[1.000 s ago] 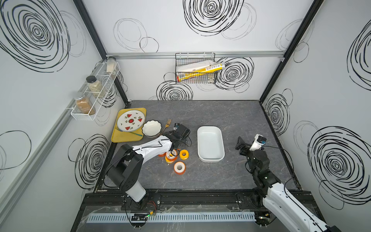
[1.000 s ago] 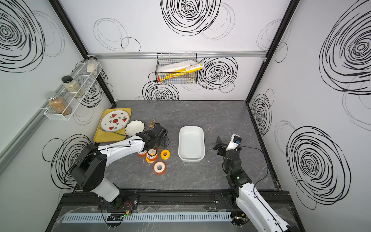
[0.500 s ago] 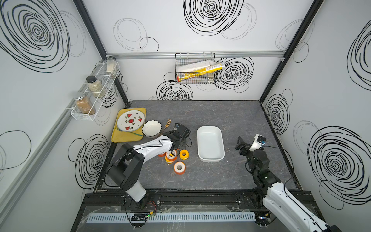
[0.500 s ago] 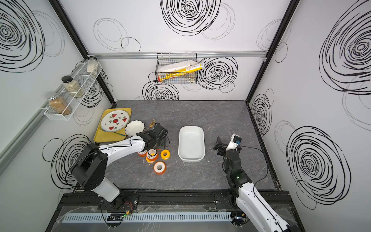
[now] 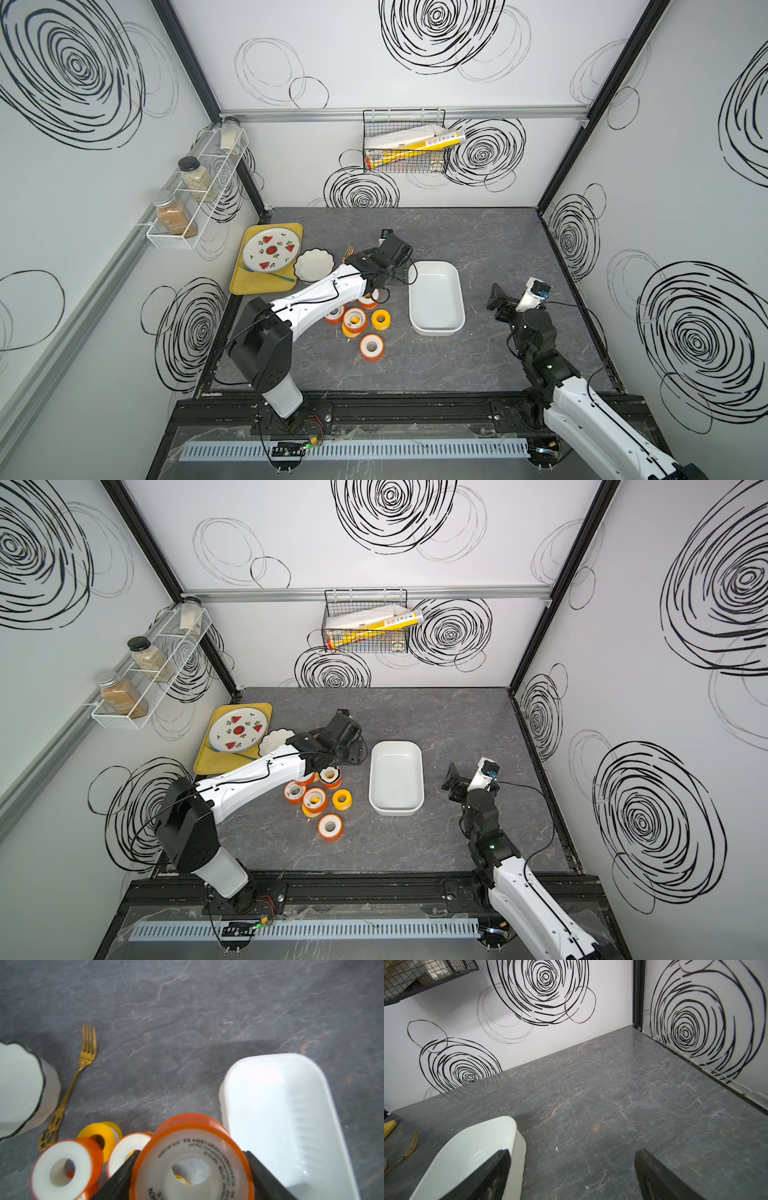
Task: Put the sealing tape into the storage box
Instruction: Pick up the sealing tape at the center of the board.
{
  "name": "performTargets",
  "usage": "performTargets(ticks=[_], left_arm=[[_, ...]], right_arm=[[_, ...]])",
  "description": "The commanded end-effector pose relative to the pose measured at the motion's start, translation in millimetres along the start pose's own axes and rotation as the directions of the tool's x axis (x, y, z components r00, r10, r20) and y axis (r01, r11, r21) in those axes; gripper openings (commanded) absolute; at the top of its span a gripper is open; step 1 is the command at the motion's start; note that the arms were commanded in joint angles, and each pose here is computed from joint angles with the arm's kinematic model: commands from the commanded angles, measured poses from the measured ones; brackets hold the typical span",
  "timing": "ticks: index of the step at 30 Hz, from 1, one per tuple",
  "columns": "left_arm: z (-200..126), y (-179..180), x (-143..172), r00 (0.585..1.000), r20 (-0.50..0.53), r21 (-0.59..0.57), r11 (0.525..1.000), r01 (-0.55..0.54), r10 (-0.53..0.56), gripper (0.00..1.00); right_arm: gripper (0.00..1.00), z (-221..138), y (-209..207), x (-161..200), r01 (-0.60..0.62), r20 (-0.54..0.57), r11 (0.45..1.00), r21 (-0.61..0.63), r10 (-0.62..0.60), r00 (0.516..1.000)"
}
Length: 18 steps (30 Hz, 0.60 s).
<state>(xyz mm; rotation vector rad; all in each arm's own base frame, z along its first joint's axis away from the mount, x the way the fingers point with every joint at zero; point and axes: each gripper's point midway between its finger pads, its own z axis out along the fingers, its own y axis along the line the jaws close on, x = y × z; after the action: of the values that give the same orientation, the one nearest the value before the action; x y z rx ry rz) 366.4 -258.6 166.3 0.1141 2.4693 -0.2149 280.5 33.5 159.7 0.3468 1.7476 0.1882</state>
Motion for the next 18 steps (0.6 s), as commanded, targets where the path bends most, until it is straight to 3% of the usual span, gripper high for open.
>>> performTargets(ticks=[1, 7, 18], left_arm=[[11.1, -44.2, 3.4, 0.997, -0.029, 0.085, 0.994, -0.064, 0.067, 0.60], [51.8, -101.8, 11.1, 0.992, -0.066, 0.166, 0.981, -0.097, 0.110, 0.60], [115.9, -128.1, 26.2, 0.988, -0.089, 0.142, 0.984, -0.109, 0.122, 0.59]], right_arm=[[0.98, -0.6, 0.4, -12.1, -0.024, 0.030, 1.000, 0.012, 0.024, 0.999], [0.98, -0.8, -0.1, -12.4, -0.027, 0.031, 1.000, 0.014, 0.026, 0.999], [0.97, -0.1, 0.3, -11.5, -0.025, 0.028, 1.000, 0.014, 0.025, 0.999]])
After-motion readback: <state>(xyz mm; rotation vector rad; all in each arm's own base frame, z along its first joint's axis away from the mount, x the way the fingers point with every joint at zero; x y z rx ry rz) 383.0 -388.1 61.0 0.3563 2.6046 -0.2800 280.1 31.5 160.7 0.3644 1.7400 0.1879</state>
